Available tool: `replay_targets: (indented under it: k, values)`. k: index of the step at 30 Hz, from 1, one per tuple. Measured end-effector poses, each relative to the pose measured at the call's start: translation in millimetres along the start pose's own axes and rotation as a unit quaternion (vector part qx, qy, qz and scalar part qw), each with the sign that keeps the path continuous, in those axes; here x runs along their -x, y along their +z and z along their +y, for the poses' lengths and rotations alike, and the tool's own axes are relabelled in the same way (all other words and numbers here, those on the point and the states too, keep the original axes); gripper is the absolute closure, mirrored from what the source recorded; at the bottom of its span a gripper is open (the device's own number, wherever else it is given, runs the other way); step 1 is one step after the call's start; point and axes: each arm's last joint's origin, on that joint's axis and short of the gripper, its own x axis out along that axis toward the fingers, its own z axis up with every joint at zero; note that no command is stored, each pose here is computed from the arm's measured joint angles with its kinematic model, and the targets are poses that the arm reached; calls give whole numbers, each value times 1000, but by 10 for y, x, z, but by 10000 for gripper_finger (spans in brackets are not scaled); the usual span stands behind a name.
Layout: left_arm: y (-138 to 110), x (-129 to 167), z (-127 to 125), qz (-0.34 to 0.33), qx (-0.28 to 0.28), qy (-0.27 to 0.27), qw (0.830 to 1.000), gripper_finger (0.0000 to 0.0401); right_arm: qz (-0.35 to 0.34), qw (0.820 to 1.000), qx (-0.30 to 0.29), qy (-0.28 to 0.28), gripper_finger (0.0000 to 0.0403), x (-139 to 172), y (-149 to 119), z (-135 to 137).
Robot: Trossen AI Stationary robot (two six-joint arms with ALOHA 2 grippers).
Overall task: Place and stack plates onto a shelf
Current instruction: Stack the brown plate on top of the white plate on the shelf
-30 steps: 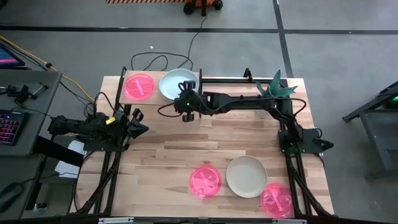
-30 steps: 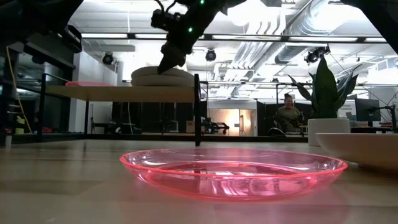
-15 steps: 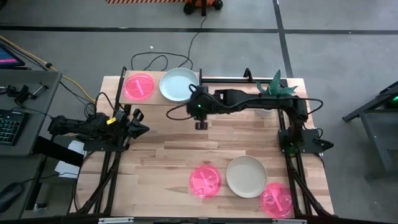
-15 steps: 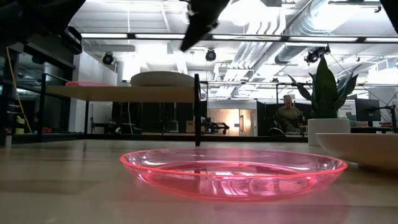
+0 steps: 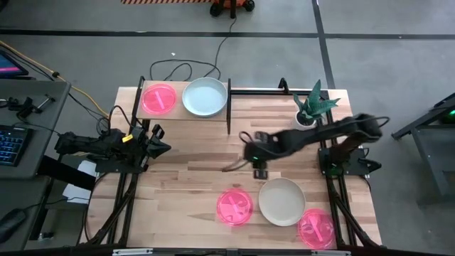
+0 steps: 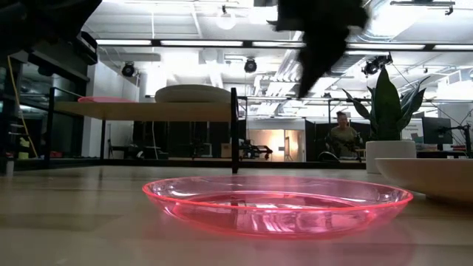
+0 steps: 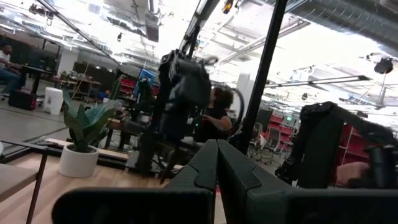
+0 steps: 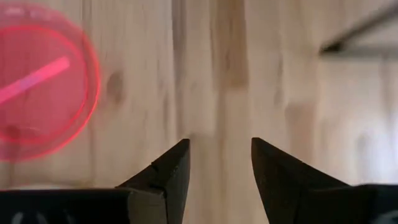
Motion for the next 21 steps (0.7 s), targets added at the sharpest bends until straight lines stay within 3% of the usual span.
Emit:
replay_targets:
  k: [5,11,16,21]
  values:
    - [0,0,0,0,0,0,1000,400,-13,993,-110,44,251,64,-607,160]
    - [-9,0,2,5,0,1,1000,400,-9,966,-217,140,251,56,-1156,311]
    - [-22,0,6,12,0,3,1000,400,9,957,-251,147,251,-41,-1451,362]
    - [-22,0,6,11,0,3,1000,400,21,954,-264,143,251,-140,-1567,359]
